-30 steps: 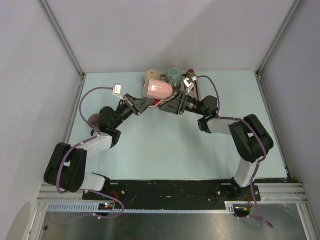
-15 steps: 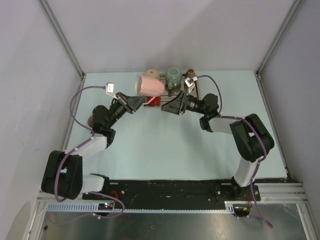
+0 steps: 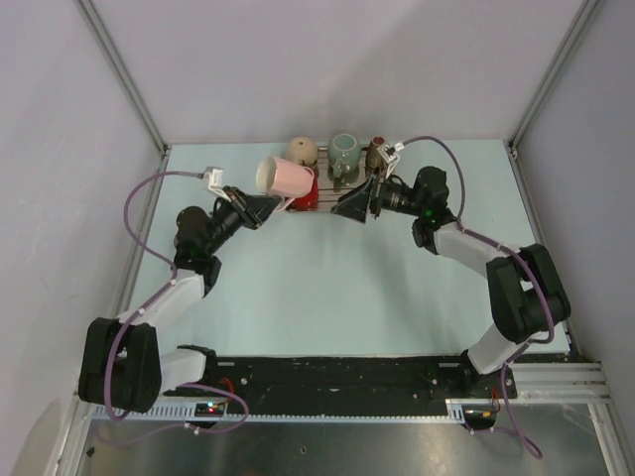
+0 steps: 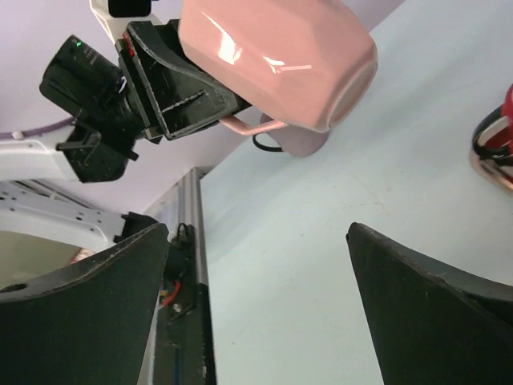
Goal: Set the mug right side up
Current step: Turn over the cup on the tray.
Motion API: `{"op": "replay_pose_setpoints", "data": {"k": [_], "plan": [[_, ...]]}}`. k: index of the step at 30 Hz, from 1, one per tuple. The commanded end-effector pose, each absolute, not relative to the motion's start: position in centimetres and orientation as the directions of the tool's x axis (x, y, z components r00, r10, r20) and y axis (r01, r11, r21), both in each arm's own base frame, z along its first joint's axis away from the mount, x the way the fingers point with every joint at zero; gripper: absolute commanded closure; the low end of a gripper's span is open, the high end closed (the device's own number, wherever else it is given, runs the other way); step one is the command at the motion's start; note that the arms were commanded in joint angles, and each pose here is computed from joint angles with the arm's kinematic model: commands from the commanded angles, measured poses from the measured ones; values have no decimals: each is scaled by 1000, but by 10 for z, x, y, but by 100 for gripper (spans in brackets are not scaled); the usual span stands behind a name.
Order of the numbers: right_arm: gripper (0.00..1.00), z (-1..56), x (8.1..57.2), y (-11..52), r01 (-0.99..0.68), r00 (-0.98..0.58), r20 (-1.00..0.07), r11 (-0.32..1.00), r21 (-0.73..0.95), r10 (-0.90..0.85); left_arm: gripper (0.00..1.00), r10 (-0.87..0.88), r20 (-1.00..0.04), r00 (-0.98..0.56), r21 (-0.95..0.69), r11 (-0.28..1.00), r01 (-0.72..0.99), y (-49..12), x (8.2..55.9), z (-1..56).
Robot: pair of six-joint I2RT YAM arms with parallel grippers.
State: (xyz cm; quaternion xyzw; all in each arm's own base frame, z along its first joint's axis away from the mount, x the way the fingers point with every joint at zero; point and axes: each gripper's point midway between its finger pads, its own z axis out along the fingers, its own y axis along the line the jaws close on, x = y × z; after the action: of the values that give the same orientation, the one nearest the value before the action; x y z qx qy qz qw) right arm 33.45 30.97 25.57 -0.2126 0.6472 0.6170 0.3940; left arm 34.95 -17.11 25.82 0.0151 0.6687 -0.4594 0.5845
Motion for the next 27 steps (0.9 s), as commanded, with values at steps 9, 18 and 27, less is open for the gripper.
{"op": "replay_pose_setpoints", "data": {"k": [9, 18, 27], "plan": [[1, 292, 366, 232, -834, -376, -916, 378, 401, 142, 100, -377, -925, -43, -311, 687, 656, -156, 340, 324], [1, 275, 366, 197, -786, -388, -919, 496, 369, 69, 100, -213, -976, -37, -188, 753, 631, -147, 340, 313], [0, 279, 376, 180, -733, -349, -935, 602, 316, 66, 100, -37, -992, -117, -95, 829, 552, -127, 335, 276]]}}
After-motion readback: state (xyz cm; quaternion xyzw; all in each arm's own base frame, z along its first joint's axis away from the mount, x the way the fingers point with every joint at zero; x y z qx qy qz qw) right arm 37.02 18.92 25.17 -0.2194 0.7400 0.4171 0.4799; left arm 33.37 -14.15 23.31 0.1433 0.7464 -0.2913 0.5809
